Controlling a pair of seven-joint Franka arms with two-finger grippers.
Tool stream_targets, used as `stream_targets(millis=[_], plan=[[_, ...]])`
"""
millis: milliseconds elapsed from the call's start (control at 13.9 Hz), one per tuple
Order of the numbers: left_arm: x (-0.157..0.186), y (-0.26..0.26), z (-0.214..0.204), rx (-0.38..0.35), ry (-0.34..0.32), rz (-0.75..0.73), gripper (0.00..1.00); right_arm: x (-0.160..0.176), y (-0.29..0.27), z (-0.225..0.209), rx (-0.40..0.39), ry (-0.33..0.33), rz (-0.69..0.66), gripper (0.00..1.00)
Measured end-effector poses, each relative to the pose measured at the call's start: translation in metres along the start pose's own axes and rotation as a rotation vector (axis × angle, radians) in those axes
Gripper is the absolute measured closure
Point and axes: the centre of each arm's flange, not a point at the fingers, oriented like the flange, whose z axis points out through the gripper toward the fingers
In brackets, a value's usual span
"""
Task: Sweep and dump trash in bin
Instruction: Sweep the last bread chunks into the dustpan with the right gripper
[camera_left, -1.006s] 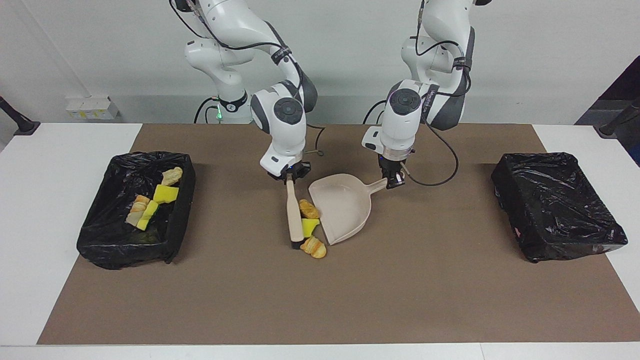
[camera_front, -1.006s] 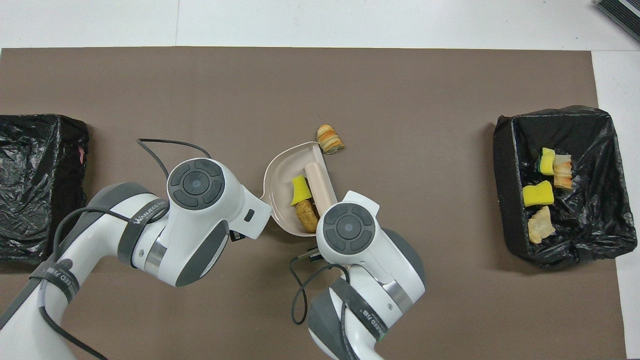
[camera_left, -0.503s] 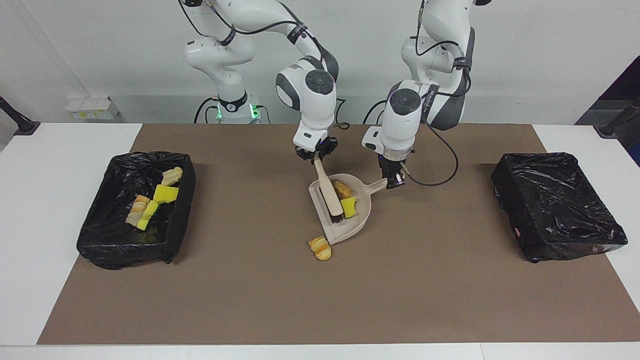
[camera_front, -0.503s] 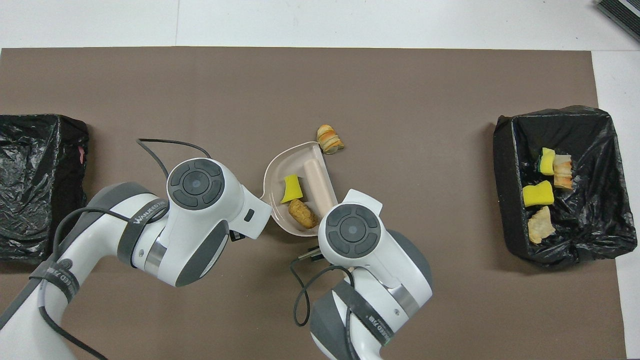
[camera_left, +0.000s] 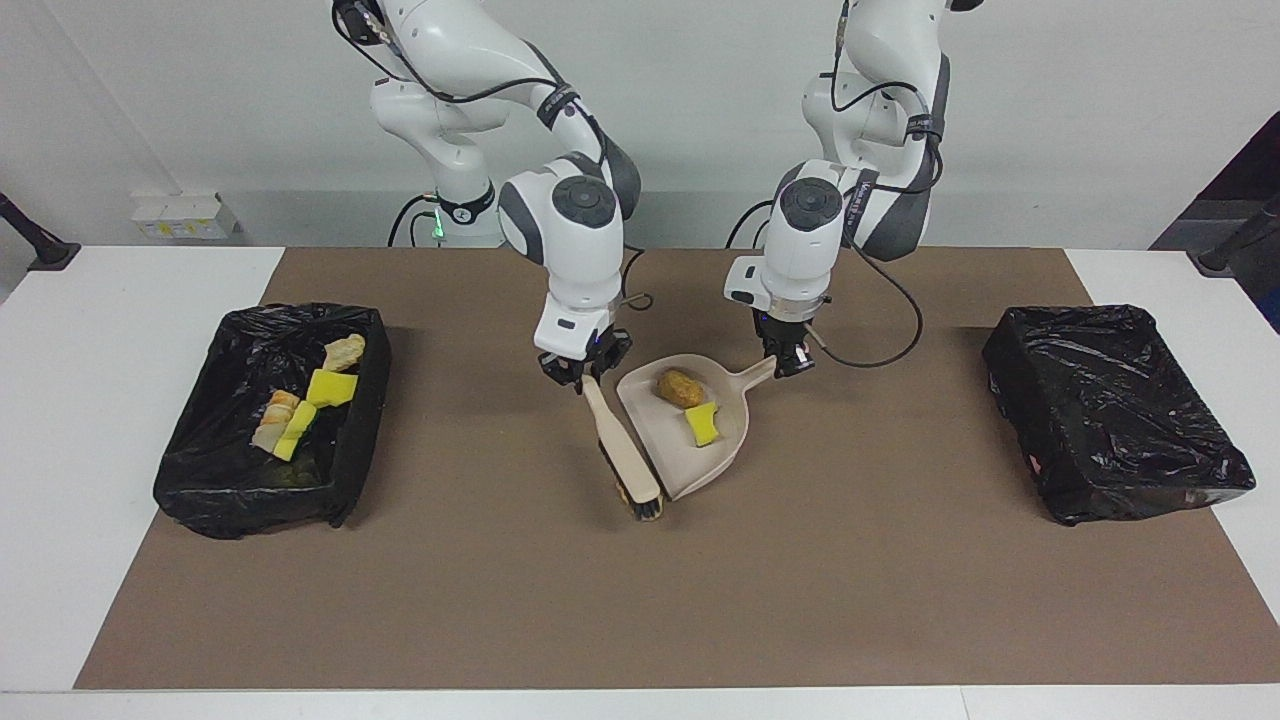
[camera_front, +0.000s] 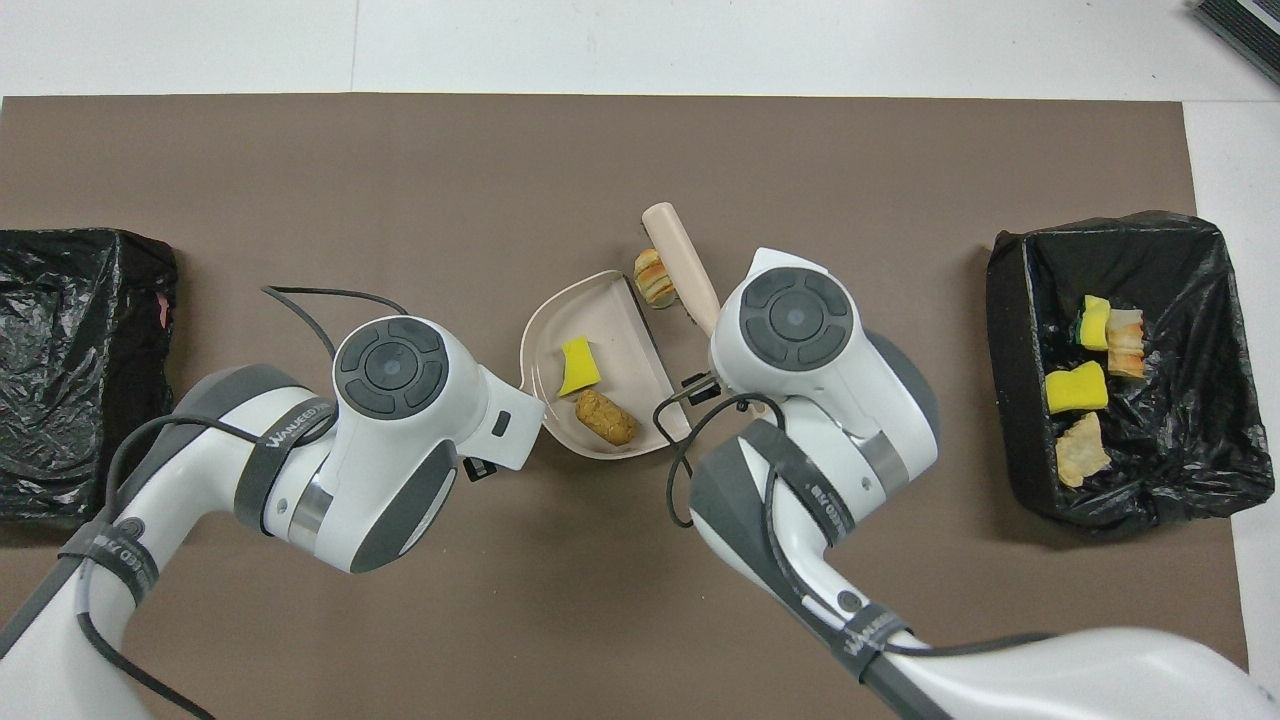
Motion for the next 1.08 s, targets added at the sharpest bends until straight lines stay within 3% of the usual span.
stream_targets(millis=[431, 862, 1078], plan=[[-0.001, 0.000, 0.001, -0.001, -0.002, -0.063, 0.68, 0.049, 0.029, 0.038, -0.061, 0.003, -0.099, 0.74], [-0.001, -0.001, 0.001, -0.002, -0.002, -0.073, 0.68, 0.034, 0.022, 0.037, -0.094, -0.160, -0.140, 0.74], [-0.001, -0.001, 0.001, -0.002, -0.002, -0.076, 0.68, 0.019, -0.004, 0.035, -0.101, -0.204, -0.181, 0.74]])
